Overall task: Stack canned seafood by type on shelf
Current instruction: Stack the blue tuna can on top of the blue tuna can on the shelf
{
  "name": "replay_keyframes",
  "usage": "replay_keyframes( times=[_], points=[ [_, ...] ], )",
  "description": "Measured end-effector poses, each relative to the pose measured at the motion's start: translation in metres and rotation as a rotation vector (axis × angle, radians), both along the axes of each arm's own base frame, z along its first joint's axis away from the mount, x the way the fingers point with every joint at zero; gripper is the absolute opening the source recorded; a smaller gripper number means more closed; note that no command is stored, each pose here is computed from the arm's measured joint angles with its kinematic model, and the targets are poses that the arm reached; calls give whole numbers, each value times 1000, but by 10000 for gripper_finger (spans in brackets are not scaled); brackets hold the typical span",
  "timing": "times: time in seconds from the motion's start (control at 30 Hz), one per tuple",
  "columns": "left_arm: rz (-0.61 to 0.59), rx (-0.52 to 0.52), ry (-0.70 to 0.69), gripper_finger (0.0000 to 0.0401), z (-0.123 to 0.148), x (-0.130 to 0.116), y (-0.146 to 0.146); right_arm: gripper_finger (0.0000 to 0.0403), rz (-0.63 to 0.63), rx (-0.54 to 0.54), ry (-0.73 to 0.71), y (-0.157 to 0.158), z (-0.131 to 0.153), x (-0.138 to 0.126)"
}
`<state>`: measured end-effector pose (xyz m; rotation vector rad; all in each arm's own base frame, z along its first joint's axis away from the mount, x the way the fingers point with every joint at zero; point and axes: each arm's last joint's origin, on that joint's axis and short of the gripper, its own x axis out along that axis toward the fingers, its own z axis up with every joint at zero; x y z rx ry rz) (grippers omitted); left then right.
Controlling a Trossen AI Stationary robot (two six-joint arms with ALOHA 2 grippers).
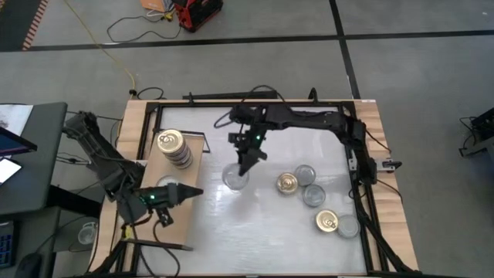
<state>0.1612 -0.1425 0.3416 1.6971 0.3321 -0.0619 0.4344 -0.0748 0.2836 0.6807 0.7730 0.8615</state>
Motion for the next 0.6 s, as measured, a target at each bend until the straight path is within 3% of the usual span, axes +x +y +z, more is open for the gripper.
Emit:
replay_keyframes(
  times=[0.23, 0.43, 0.6],
  points=[
    [68, 213, 50, 295, -9, 20, 2, 180, -21, 100, -127, 4, 25, 22],
    [112, 224, -1, 295, -6, 33, 0, 161, -7, 122, -158, 9, 32, 25],
    [94, 261, 10, 295, -6, 36, 1, 172, -12, 118, -159, 8, 31, 26]
  ],
)
